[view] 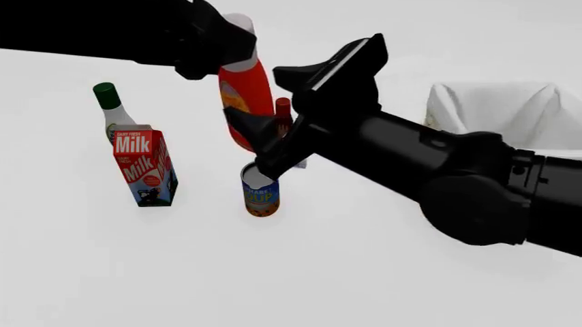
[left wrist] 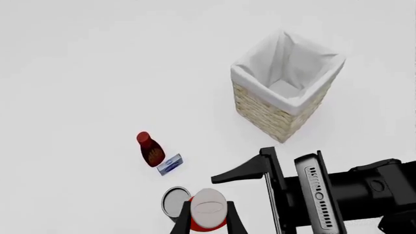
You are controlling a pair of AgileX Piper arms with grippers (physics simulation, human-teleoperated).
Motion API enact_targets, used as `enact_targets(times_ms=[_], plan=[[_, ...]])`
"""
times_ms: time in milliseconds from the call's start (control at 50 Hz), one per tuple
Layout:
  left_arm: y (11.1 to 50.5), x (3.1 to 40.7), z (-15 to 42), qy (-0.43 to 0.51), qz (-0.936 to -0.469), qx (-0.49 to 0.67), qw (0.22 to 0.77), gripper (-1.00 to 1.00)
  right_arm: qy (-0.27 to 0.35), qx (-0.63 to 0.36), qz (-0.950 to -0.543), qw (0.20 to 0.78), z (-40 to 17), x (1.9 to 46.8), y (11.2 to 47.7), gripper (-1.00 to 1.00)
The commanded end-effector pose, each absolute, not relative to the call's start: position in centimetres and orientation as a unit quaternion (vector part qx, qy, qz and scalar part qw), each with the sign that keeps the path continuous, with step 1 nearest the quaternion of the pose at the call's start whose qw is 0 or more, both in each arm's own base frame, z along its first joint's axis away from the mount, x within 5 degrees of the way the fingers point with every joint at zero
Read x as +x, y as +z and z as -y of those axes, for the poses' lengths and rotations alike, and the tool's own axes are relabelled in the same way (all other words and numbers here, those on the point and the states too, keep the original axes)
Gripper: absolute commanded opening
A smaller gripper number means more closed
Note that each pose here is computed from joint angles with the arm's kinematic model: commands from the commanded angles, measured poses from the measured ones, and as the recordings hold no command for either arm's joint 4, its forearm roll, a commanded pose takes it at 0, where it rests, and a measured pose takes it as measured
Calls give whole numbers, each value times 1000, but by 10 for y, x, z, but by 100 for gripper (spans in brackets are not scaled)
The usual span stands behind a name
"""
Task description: Pick the ketchup and place it in the basket.
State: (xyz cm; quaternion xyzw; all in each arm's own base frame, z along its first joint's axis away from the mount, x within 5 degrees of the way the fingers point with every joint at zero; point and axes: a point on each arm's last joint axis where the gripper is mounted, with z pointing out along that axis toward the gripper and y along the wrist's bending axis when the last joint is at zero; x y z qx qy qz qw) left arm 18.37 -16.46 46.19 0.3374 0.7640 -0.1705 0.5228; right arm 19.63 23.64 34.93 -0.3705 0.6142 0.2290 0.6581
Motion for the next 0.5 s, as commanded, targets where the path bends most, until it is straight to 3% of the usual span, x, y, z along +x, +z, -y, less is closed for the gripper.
enact_targets(times_ms=[20, 500], plan=[[466, 181, 163, -171, -759, 339, 529, -100, 230, -366, -617, 658, -244, 205, 341, 100], [464, 181, 163, -171, -762, 338, 526, -100, 223, -366, -626, 652, -261, 225, 329, 100]])
